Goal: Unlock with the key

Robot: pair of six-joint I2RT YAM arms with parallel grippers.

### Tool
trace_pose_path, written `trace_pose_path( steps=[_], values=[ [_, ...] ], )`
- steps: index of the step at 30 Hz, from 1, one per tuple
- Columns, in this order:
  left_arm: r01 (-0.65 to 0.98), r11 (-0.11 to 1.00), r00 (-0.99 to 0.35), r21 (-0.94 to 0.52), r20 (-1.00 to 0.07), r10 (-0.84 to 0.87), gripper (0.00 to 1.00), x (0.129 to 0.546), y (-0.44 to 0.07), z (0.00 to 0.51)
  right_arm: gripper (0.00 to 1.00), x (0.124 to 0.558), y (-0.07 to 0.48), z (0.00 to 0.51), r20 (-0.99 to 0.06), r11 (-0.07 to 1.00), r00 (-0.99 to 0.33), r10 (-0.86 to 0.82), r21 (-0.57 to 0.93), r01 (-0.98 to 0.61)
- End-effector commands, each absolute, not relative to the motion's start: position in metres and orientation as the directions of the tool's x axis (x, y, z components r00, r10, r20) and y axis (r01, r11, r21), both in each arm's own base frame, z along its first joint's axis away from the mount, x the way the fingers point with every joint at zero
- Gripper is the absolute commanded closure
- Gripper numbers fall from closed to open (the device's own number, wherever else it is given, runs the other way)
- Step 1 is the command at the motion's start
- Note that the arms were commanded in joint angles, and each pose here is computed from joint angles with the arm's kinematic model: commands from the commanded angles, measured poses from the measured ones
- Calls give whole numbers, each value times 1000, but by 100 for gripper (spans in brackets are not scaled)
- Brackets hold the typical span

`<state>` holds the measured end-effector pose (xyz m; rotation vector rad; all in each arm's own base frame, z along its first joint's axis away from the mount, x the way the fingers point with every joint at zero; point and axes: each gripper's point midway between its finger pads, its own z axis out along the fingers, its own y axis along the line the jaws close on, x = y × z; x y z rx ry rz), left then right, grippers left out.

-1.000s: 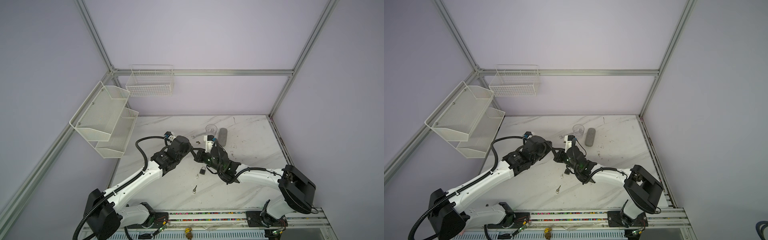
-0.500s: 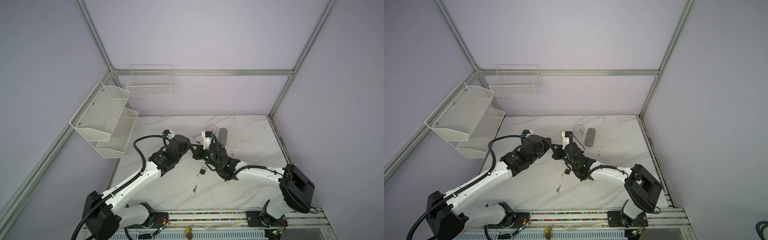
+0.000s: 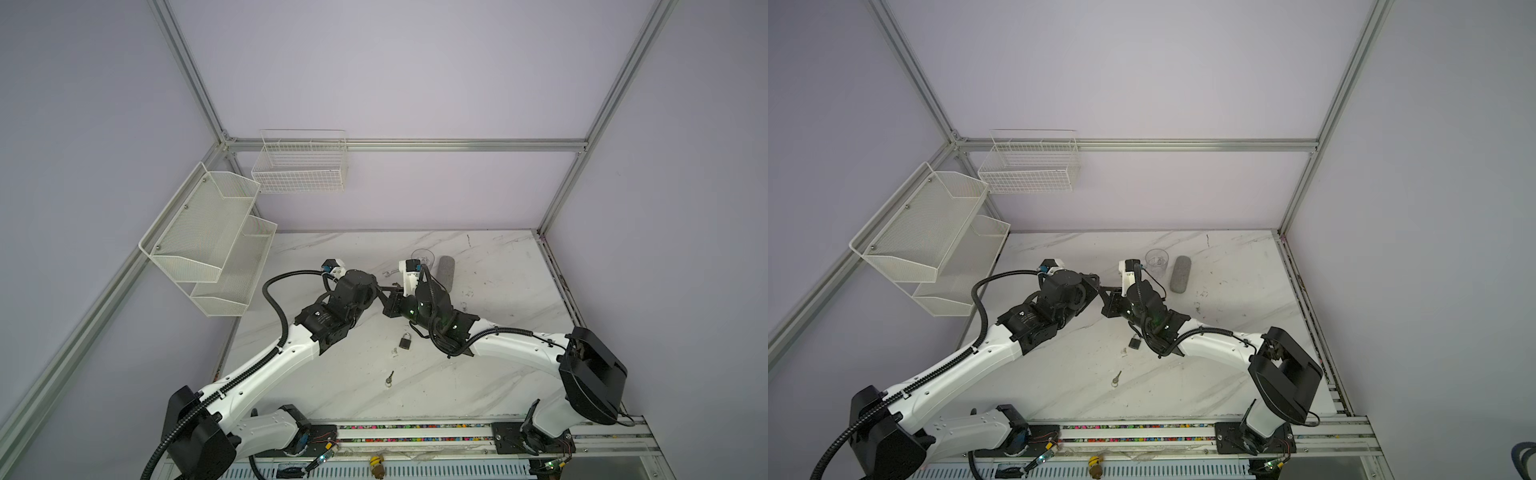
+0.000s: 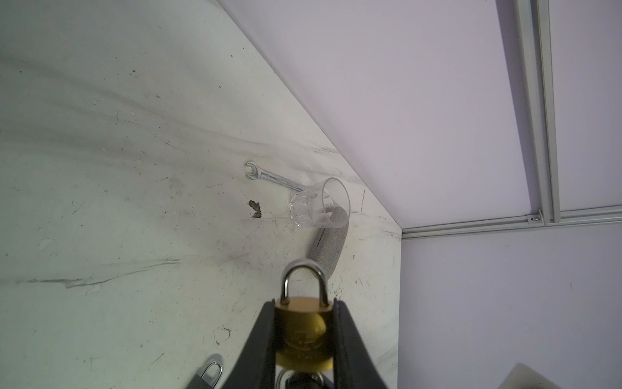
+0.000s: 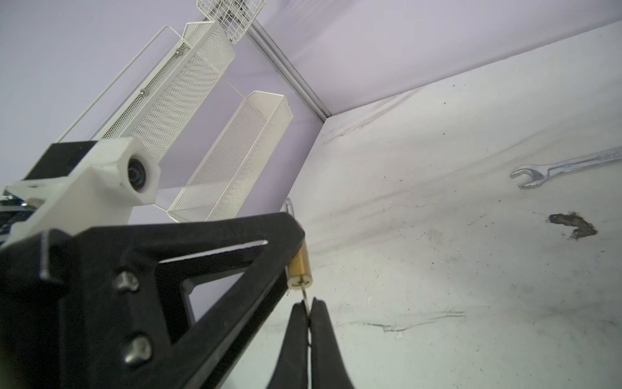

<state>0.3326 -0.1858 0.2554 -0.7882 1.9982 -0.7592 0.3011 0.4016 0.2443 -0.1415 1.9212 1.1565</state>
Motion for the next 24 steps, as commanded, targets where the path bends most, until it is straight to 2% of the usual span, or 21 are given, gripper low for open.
trace_pose_path(
  steps=[1,10,20,24],
  values=[
    [-126,590,-527,-798,-450,-721,100,319,-213,273,98,310,395,239,-741,612,-601,300,633,-474],
    [-145,592,-451,-793,-479,-753,100,335,-197,285,83,300,381,240,-750,624,-598,284,618,-478],
    [-150,586,-438,-796,-478,-761,100,338,-192,287,66,285,368,268,-749,559,-575,329,646,-520],
    [-152,584,-434,-797,-477,-764,100,337,-190,287,66,289,376,265,-704,535,-625,337,690,-488]
  ],
)
